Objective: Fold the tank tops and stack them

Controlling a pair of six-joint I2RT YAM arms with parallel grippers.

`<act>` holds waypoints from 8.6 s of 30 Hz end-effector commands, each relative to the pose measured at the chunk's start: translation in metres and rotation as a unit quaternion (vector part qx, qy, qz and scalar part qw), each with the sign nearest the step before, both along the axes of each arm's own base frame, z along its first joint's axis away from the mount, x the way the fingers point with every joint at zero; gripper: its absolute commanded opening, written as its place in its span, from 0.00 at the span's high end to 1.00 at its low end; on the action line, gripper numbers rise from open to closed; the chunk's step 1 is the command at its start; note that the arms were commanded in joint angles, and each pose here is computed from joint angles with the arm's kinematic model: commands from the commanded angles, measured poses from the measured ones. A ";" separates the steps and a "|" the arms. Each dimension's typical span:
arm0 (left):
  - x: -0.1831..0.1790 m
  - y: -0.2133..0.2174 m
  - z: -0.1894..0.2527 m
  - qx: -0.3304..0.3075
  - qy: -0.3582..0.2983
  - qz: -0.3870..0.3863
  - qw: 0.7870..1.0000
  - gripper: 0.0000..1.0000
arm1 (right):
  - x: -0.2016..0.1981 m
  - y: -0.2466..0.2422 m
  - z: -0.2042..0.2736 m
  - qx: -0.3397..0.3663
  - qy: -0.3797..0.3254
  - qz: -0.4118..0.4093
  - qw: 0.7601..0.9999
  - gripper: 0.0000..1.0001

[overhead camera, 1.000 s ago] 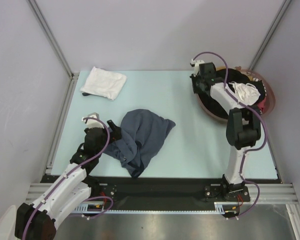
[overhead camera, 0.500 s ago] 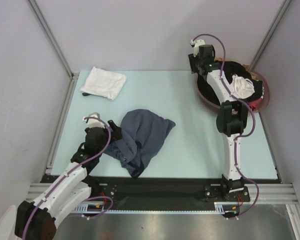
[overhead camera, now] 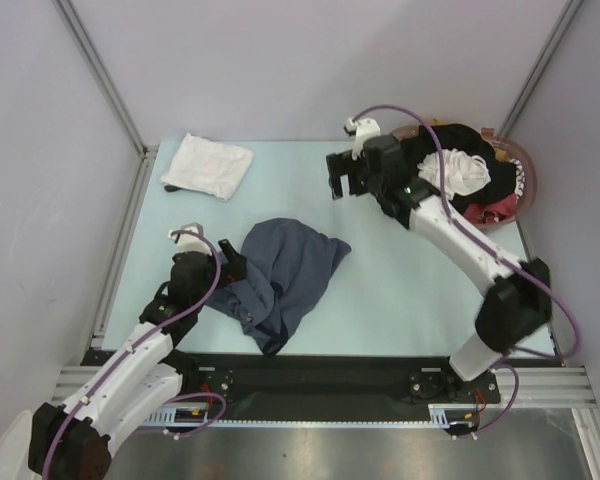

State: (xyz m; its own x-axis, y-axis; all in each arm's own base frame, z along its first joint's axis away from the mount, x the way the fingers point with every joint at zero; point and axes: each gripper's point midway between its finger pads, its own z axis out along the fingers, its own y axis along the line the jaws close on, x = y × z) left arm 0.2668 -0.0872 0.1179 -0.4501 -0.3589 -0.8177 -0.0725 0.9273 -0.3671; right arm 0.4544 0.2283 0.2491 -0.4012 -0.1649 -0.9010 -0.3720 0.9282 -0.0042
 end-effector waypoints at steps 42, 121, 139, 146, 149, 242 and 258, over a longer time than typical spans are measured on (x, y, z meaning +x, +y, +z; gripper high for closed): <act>-0.037 -0.043 0.012 -0.004 0.103 -0.069 0.992 0.00 | -0.028 -0.125 -0.127 0.095 0.178 -0.202 0.958 0.32; 0.062 -0.020 0.182 -0.004 0.003 -0.053 0.999 0.00 | -0.202 0.032 0.154 0.246 0.001 0.098 0.964 1.00; -0.093 -0.184 0.026 0.007 0.026 -0.234 0.972 0.02 | -0.139 0.051 0.107 0.253 0.048 0.043 0.965 1.00; -0.088 -0.215 0.003 0.047 0.061 -0.244 0.967 0.09 | -0.139 0.052 0.101 0.255 0.055 0.045 0.964 1.00; -0.083 -0.224 -0.004 0.066 0.071 -0.238 0.966 0.68 | -0.140 0.050 0.098 0.255 0.054 0.044 0.964 1.00; 0.063 -0.118 -0.053 0.069 0.235 -0.164 0.955 0.94 | -0.192 0.077 -0.188 0.137 0.306 0.125 0.934 0.78; 0.062 -0.095 0.192 0.024 0.029 -0.177 0.983 1.00 | -0.210 0.093 -0.153 0.223 0.251 0.200 0.921 0.41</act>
